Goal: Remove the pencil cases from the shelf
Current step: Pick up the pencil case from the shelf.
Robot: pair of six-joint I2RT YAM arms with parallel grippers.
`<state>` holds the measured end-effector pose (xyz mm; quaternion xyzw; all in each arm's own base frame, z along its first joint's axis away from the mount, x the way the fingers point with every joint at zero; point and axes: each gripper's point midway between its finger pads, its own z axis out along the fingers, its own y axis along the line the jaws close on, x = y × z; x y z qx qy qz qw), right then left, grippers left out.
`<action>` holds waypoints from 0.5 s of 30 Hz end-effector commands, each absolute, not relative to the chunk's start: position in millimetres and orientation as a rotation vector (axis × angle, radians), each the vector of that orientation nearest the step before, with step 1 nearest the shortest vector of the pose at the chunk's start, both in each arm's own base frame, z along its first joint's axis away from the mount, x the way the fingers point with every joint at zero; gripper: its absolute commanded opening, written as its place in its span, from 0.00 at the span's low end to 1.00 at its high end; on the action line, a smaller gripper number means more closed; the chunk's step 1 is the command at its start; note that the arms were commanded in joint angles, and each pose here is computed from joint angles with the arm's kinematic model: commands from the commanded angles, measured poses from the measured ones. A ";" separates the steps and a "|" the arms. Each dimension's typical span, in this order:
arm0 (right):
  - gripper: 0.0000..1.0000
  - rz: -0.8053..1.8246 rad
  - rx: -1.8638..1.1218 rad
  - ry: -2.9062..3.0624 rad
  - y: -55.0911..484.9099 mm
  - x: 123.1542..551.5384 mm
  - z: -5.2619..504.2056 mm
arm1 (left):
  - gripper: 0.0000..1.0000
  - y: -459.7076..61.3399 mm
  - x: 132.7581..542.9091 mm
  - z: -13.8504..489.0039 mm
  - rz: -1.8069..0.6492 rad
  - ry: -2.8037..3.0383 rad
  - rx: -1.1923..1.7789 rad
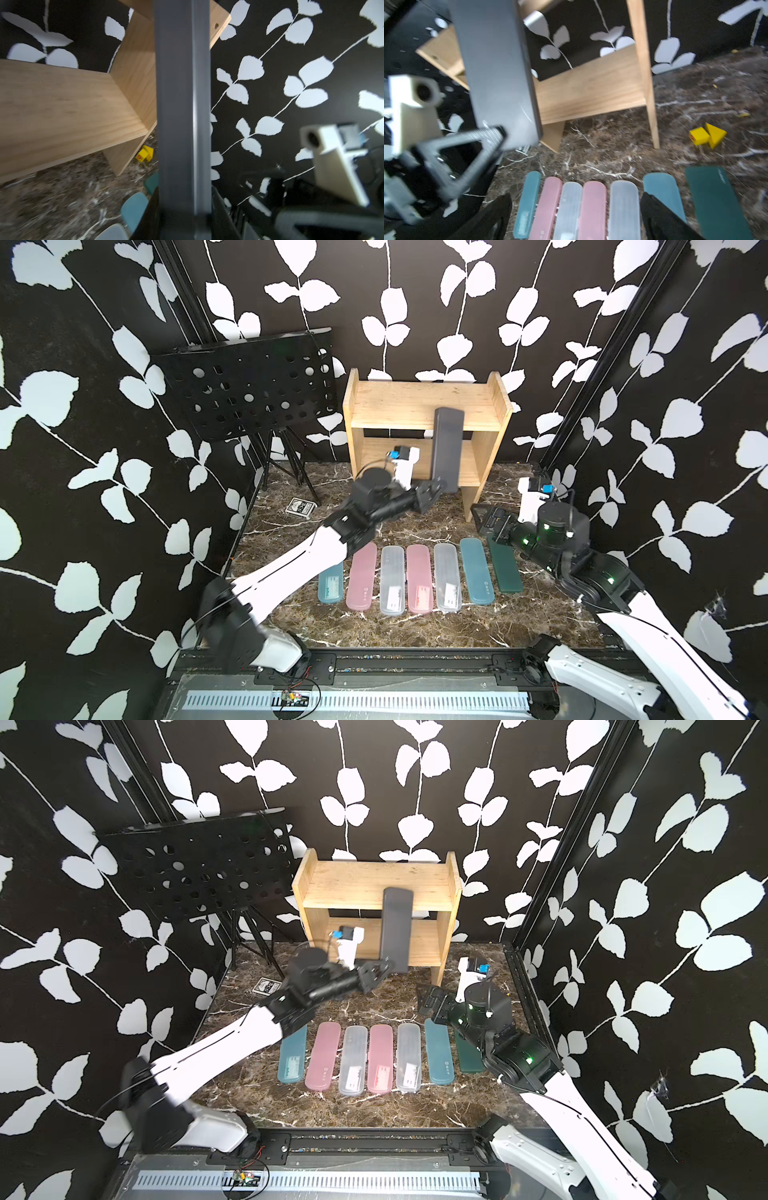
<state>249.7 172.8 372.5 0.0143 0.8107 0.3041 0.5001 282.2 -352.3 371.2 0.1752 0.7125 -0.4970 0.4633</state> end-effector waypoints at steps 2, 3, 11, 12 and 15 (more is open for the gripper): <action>0.99 0.824 -0.106 1.765 220.3 256.3 444.5 | 0.00 -311.9 260.0 390.1 -1.094 1.599 0.470; 0.99 0.833 -0.132 1.752 231.2 256.8 450.9 | 0.00 -306.7 256.1 386.8 -1.080 1.606 0.475; 0.99 0.875 -0.257 1.708 312.2 264.9 473.9 | 0.00 -269.6 231.1 373.7 -0.986 1.629 0.488; 0.99 0.870 -0.267 1.708 319.0 264.6 474.0 | 0.00 -266.5 229.4 372.3 -0.979 1.635 0.486; 0.99 0.868 -0.294 1.718 337.9 266.2 471.9 | 0.00 -258.8 223.4 372.4 -0.974 1.632 0.481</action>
